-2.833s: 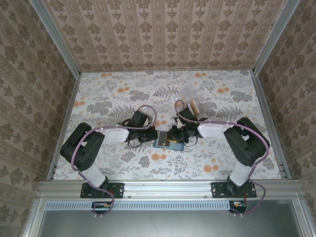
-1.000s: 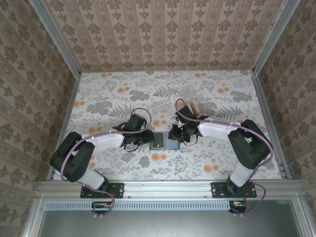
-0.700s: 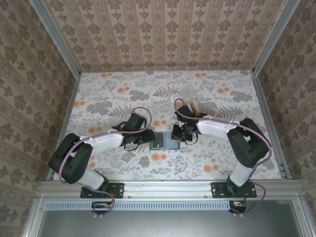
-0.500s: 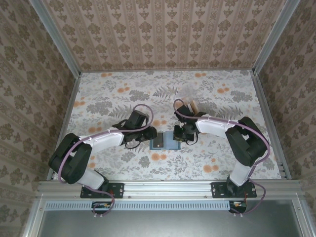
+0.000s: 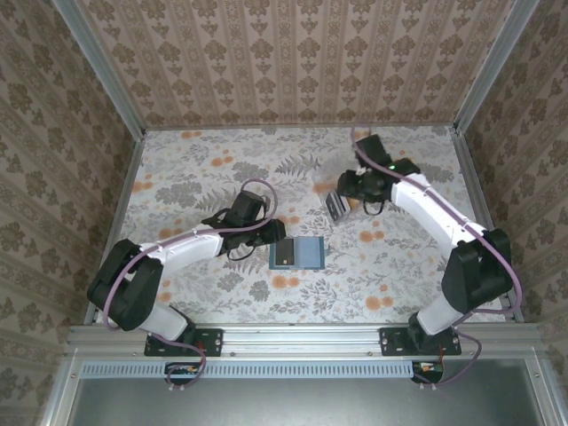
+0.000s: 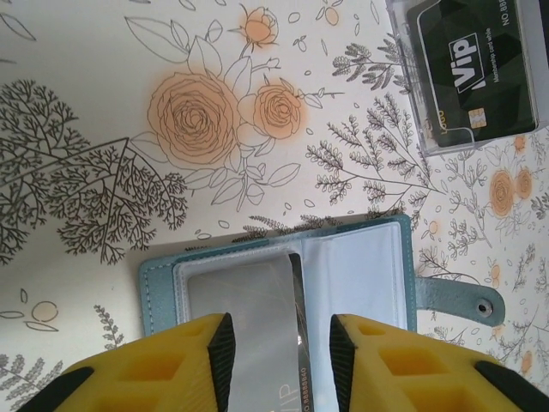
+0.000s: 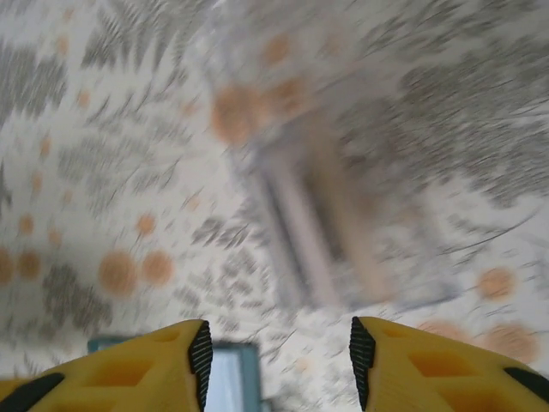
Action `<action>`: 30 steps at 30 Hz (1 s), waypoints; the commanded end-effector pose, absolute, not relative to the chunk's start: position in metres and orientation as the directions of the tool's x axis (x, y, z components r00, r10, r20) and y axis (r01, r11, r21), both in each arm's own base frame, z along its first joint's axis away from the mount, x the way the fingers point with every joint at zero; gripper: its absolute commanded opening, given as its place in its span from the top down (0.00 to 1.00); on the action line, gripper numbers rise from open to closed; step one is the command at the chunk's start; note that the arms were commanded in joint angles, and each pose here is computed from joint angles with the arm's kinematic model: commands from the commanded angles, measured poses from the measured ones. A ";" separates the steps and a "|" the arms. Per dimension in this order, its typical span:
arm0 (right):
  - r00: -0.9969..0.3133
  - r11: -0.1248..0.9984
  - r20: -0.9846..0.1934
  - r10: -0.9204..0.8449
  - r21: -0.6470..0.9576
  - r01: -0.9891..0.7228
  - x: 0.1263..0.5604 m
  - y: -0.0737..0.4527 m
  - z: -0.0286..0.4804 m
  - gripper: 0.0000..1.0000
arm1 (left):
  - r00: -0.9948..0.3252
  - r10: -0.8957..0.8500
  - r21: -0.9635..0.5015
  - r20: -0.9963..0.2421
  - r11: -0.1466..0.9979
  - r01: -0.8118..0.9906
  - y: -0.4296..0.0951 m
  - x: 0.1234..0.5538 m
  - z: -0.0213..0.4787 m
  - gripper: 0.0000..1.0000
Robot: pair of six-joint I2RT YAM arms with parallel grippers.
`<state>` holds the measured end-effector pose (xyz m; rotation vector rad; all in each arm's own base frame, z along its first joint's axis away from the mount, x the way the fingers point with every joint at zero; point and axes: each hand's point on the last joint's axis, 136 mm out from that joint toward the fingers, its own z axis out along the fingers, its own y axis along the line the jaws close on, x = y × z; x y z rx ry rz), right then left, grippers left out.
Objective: Put the credit cards into the card holder
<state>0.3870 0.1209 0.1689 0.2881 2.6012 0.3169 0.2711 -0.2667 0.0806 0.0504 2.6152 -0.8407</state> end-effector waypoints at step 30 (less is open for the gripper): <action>-0.930 0.943 -0.288 -0.227 -0.305 -0.136 0.412 0.144 0.108 0.64 | -0.891 -0.140 -0.547 -0.432 0.826 0.136 -0.247 0.288 0.102 0.44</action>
